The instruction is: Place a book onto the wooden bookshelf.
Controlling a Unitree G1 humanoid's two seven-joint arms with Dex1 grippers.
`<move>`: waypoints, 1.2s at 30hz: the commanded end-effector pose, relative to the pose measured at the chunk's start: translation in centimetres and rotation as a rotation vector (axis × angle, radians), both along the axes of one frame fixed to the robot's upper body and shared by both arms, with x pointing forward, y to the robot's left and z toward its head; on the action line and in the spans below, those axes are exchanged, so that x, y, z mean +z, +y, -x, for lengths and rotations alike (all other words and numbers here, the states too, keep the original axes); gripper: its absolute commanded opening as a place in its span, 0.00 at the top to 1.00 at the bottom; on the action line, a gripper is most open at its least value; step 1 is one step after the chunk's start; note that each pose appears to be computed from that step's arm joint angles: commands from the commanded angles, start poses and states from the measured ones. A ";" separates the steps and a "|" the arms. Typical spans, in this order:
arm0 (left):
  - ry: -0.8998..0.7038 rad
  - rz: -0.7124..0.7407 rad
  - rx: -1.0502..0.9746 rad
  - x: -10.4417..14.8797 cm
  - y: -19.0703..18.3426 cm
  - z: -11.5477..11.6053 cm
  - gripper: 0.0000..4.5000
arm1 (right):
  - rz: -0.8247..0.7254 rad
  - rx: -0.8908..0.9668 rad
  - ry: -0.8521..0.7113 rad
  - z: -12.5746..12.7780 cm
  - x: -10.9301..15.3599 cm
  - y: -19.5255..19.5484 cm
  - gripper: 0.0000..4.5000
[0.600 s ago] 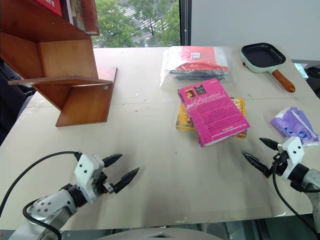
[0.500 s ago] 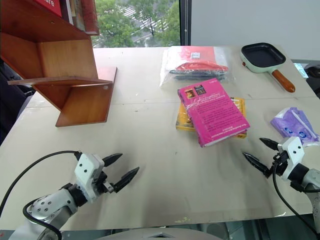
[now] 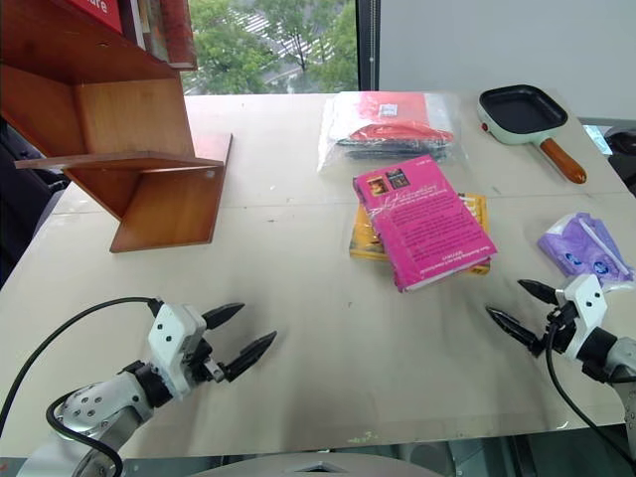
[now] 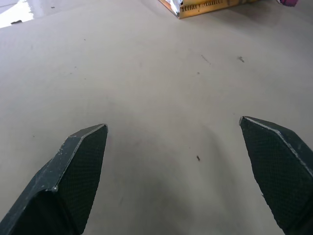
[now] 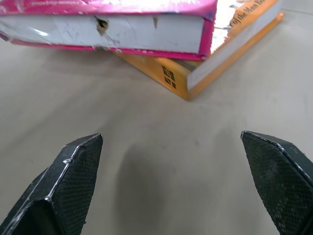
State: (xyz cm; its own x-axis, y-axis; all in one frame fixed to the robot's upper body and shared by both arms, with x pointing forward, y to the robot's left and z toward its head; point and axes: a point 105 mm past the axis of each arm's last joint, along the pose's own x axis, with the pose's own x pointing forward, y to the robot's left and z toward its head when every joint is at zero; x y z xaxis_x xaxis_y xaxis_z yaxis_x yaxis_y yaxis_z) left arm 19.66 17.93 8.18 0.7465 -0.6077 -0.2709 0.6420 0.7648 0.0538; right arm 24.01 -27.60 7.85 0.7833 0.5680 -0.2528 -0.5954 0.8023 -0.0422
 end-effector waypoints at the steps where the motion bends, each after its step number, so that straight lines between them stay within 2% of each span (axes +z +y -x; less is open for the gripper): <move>1: -0.034 -0.007 -0.010 0.7 0.1 -0.1 0.01 | 0.012 0.005 -0.052 -0.3 1.0 -0.3 0.00; 4: -0.043 -0.010 -0.025 0.9 0.1 -0.1 0.00 | 0.023 -0.010 -0.079 -0.6 1.6 -1.2 0.18; 6: -0.061 -0.003 -0.045 1.7 0.2 -0.4 0.00 | 0.029 -0.033 -0.103 -1.3 2.4 -2.1 0.43; 8: -0.082 -0.006 -0.070 2.7 0.5 -0.8 0.00 | 0.036 -0.048 -0.127 -2.1 3.2 -2.8 0.63; 9: -0.094 -0.009 -0.086 3.3 0.7 -1.0 0.00 | 0.043 -0.055 -0.142 -2.6 3.8 -3.2 0.63; 10: -0.102 -0.015 -0.104 3.8 0.7 -1.1 0.00 | 0.048 -0.060 -0.155 -3.1 4.3 -3.5 0.76; 12: -0.138 -0.031 -0.155 5.1 0.8 -1.2 0.00 | 0.067 -0.071 -0.186 -4.4 5.3 -4.2 0.93; 13: -0.145 -0.032 -0.171 5.5 0.8 -1.2 0.00 | 0.073 -0.074 -0.195 -4.8 5.6 -4.4 0.97; 18: -0.138 0.006 -0.319 8.2 0.6 -0.9 0.00 | 0.099 -0.059 -0.265 -9.9 8.0 -3.7 0.97; 25: -0.216 -0.034 -0.394 11.8 0.6 -2.2 0.00 | 0.088 0.045 -0.240 -14.6 8.5 -0.1 0.97; 31: -0.193 -0.062 -0.446 11.6 -0.1 -1.5 0.00 | 0.074 0.164 -0.218 -15.5 8.5 2.4 0.97; 36: -0.190 -0.050 -0.448 11.0 -0.9 -0.9 0.00 | 0.061 0.328 -0.179 -14.7 7.9 4.8 0.97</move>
